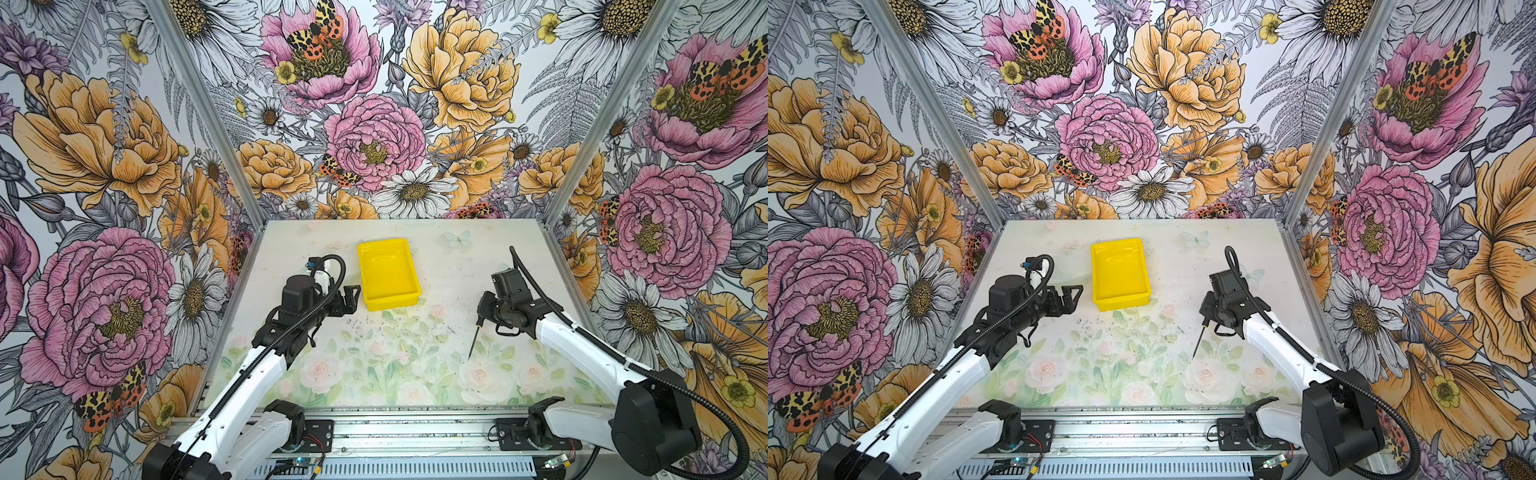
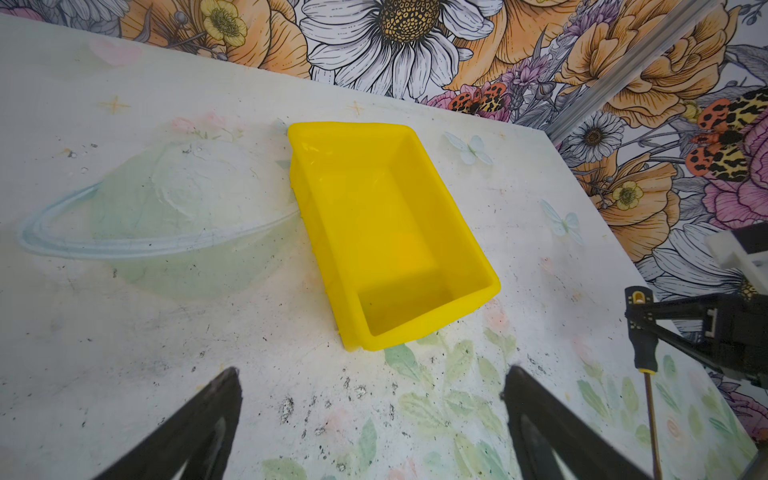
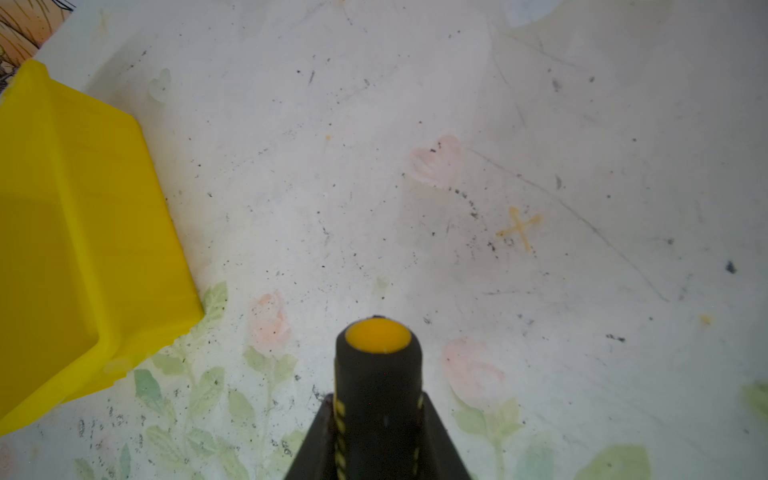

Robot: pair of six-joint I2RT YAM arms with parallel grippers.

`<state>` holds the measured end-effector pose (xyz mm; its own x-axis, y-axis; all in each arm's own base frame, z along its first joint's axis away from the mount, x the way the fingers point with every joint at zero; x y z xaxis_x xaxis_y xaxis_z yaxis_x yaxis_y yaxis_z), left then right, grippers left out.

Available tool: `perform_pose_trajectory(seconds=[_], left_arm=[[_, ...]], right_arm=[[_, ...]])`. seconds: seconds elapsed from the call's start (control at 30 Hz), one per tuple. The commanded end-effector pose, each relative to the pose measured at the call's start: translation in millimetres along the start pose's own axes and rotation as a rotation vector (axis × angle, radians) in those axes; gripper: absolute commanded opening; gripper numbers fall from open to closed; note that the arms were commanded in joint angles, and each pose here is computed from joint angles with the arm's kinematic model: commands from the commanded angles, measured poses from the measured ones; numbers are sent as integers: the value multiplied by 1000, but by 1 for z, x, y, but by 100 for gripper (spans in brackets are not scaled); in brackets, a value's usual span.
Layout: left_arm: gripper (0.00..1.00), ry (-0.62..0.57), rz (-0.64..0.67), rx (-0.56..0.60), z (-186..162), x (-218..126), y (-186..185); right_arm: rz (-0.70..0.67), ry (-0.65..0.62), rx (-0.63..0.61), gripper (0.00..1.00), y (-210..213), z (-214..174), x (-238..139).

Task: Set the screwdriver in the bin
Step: 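Lift the screwdriver with the right gripper and carry it over the yellow bin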

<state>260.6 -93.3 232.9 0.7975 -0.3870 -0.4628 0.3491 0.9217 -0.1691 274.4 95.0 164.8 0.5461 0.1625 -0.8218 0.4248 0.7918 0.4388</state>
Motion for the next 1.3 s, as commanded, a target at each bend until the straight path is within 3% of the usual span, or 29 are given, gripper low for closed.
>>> perform_pose_trajectory(seconds=[0.0,0.33,0.53,1.27], left_arm=[[99,-27,46,10,12,-6,7],[99,-46,183,-15,5,-15,27],[99,-111,193,-10,-1,-24,30],[99,-62,219,-46,-26,-21,40]], right_arm=[[71,-34,-96,0,34,11,-8],[151,-32,-224,0,97,14,-10],[205,-1,-264,0,134,16,-2],[414,92,-380,0,263,26,56]])
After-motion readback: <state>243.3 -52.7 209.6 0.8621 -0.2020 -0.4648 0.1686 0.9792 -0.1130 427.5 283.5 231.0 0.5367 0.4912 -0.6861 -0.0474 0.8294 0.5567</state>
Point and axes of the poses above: each gripper's point midway between its finger pads, its own x axis out along the fingers, its own y axis along the line the jaws close on, z = x × y, the point moved 6 cm from there along -x, back along the fingers, and after that the axes turned 13 degrees about x, right-handed, at the moved point
